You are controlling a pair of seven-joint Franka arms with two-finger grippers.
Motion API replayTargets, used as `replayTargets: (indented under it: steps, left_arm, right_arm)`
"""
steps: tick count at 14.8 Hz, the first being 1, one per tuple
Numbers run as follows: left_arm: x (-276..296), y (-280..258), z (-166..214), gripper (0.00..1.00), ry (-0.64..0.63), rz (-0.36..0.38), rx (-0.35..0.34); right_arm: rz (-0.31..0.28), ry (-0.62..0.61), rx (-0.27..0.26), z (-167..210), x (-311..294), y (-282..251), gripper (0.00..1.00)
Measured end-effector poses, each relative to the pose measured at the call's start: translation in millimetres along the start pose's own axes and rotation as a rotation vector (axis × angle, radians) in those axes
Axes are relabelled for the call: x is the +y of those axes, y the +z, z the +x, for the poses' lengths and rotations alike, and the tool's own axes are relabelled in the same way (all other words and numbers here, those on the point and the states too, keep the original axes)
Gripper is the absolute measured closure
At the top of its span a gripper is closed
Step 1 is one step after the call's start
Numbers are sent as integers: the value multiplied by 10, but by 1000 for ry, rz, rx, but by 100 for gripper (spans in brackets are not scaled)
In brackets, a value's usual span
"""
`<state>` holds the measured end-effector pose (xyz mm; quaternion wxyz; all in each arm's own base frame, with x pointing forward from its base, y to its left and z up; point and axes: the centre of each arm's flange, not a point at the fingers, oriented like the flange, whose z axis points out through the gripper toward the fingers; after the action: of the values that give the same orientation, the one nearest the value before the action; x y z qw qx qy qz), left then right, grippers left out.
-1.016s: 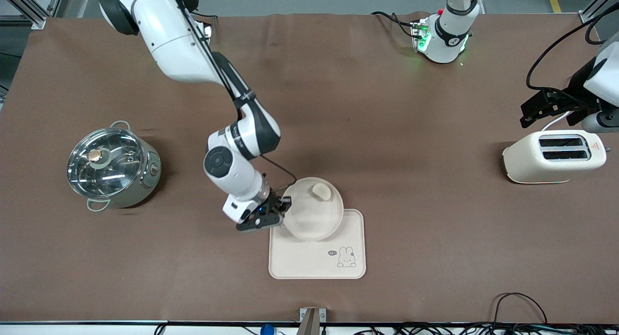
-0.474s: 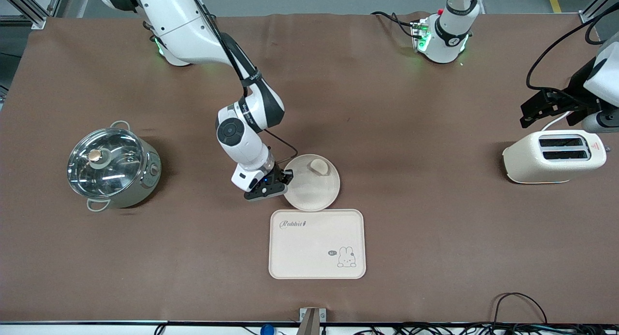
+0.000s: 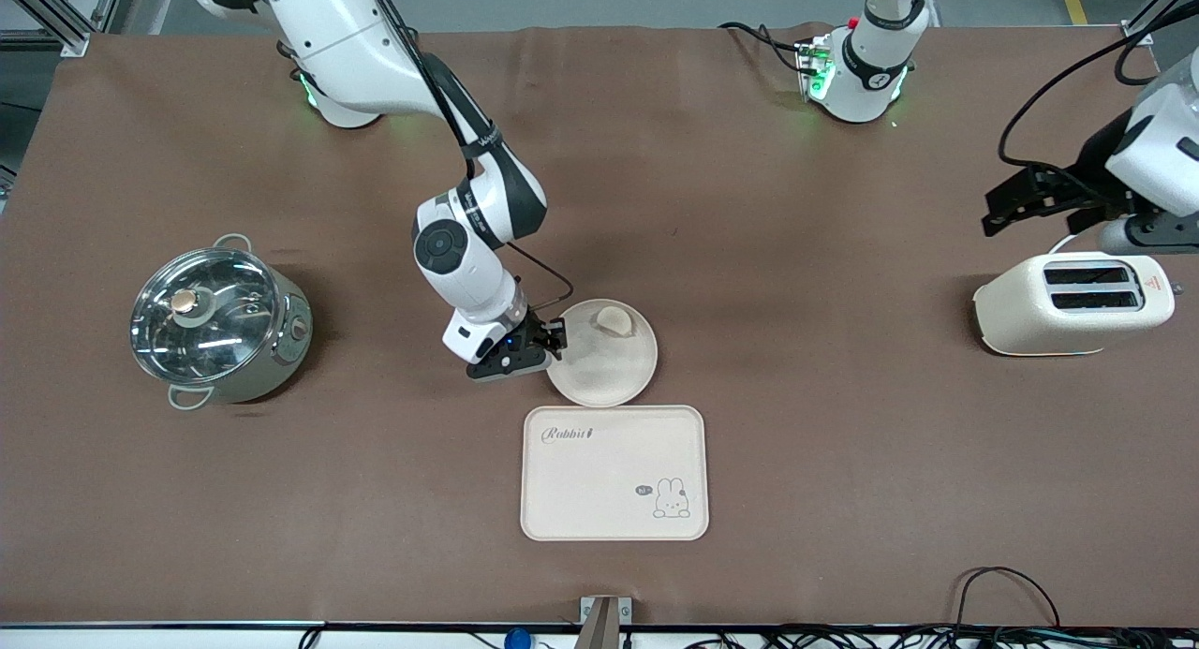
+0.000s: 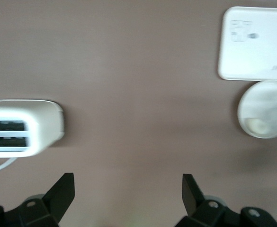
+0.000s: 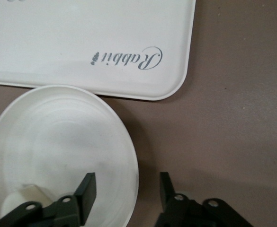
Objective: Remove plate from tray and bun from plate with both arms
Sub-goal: 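Set the plate down beside the tray while the left gripper reaches over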
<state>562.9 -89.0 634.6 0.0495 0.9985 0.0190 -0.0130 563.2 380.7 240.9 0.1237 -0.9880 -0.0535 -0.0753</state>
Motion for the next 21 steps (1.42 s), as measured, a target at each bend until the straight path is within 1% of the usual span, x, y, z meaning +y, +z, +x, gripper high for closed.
replayTargets:
  steps: [1, 2, 3, 4, 5, 6, 7, 8, 9, 10, 11, 12, 14, 16, 17, 19, 21]
  left_arm:
    - [145, 60, 14, 0, -32, -34, 2]
    - [332, 156, 39, 0, -72, -68, 0]
    - [544, 284, 79, 0, -104, -96, -2]
    - [768, 452, 131, 0, -119, -115, -3]
    - [1016, 665, 185, 0, -116, -129, -6]
    - [1293, 930, 243, 0, -101, -144, -9]
    - [1576, 1222, 296, 0, -76, -154, -5]
    - [1848, 1524, 335, 0, -40, -148, 14]
    - [2112, 1828, 344, 0, 14, -118, 44]
    - [2370, 2121, 314, 0, 80, -74, 77]
    - [2632, 2393, 240, 0, 138, -42, 98]
    - [2887, 2627, 146, 0, 182, -37, 117]
    - [3293, 2999, -7, 0, 211, -80, 162]
    - [3485, 3411, -95, 0, 219, -94, 171]
    - [3547, 3634, -131, 0, 223, -91, 179]
    - [3627, 4053, -184, 0, 223, -87, 205]
    - [3612, 4401, -210, 0, 235, -68, 204]
  right_arm:
    - [5, 16, -5, 35, -14, -173, 22]
    - [11, 31, 1, 106, 20, -375, 13]
    - [16, 54, 19, 216, 133, -592, 4]
    - [18, 84, 35, 341, 315, -803, 0]
    - [16, 120, 38, 455, 540, -991, 0]
    - [9, 153, 23, 551, 788, -1166, 0]
    - [-2, 180, -3, 644, 1035, -1347, 0]
    - [-23, 195, -36, 731, 1246, -1539, 0]
    - [-51, 202, -65, 810, 1425, -1762, 0]
    - [-83, 209, -82, 876, 1607, -2010, 0]
    - [-115, 218, -85, 916, 1783, -2270, 0]
    - [-146, 225, -87, 916, 1949, -2529, 0]
    - [-203, 221, -102, 812, 2170, -3039, 0]
    - [-252, 224, -106, 632, 2298, -3546, 0]
    - [-262, 232, -111, 521, 2375, -3774, 0]
    - [-263, 257, -121, 285, 2646, -4200, 0]
    - [-253, 254, -104, 69, 2997, -4579, 0]
